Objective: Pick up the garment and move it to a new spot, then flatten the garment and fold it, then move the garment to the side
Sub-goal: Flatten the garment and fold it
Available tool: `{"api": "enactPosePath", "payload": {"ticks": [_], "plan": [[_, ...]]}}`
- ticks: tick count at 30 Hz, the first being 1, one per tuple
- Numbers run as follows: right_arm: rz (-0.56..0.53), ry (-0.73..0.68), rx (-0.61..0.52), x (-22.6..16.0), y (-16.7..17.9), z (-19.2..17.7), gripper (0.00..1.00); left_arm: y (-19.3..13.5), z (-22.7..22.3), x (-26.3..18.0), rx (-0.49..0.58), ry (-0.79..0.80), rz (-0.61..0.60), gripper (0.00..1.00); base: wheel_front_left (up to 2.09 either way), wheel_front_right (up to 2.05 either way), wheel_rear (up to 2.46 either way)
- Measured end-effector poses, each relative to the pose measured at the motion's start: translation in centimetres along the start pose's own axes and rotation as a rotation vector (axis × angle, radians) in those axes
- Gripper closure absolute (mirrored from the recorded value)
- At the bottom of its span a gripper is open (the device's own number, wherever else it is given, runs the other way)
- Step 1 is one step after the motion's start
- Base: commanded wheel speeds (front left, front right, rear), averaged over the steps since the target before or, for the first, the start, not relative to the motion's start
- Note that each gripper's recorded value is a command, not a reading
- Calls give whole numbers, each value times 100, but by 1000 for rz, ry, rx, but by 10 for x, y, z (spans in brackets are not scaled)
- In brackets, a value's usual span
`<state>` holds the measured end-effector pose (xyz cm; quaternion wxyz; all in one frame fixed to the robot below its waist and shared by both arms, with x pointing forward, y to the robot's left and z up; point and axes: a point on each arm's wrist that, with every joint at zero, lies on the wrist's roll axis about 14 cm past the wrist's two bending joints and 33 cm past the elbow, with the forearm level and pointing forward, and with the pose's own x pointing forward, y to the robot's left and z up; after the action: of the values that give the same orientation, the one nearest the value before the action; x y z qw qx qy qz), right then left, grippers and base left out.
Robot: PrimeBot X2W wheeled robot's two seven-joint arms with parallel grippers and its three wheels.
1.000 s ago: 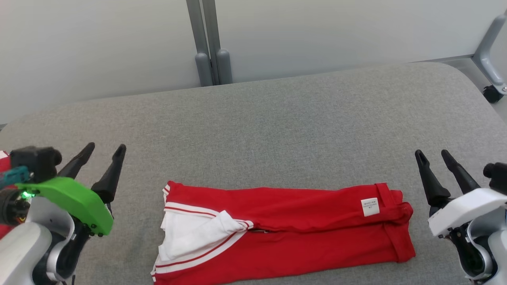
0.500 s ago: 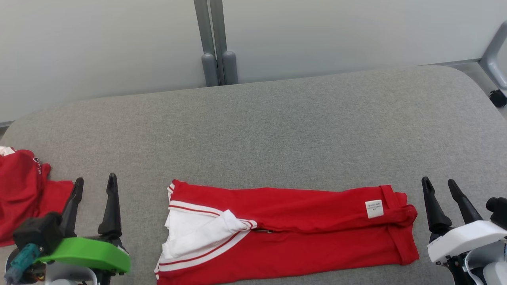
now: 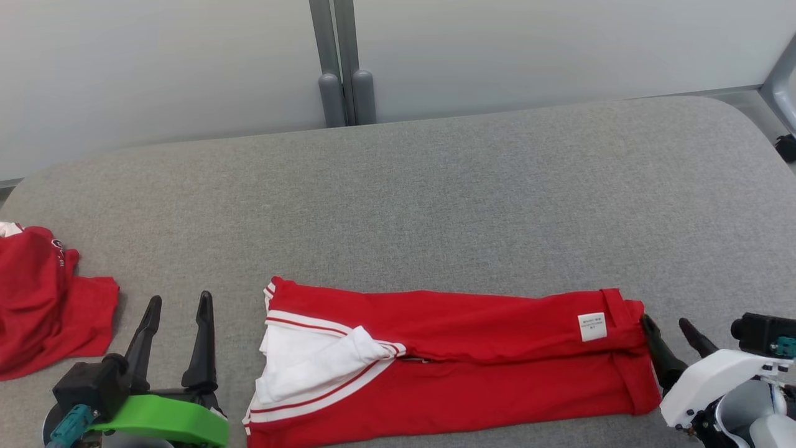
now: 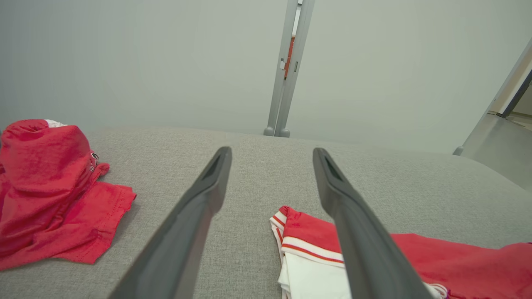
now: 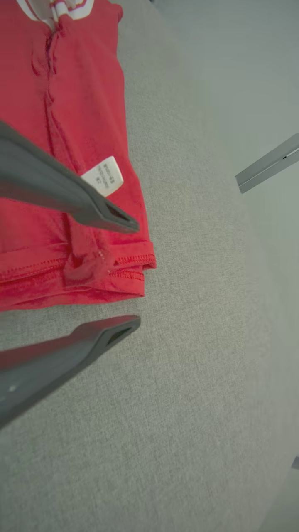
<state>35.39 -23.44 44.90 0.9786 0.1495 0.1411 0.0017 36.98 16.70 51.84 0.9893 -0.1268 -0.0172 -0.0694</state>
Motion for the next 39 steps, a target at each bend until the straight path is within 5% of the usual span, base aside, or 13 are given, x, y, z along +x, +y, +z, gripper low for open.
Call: {"api": "enactPosePath", "payload": {"ticks": [13,21,22,24,33,39], "plan": [[-21,391,131,24,8,-62,0,2,-17,8,20,47,-17,0,0,0,0],[-19,472,164,32,17,-76,0,9,-22,7,24,62,0,0,0,0,0],[-14,467,162,34,19,-75,44,10,-22,7,25,63,3,0,0,0,0],[-7,448,160,36,22,-73,100,11,-22,6,25,63,6,0,0,0,0],[34,315,138,46,25,-34,100,9,-22,9,25,63,3,0,0,0,0],[-76,230,72,40,-30,7,100,-1,-24,11,13,63,-18,0,0,0,0]]}}
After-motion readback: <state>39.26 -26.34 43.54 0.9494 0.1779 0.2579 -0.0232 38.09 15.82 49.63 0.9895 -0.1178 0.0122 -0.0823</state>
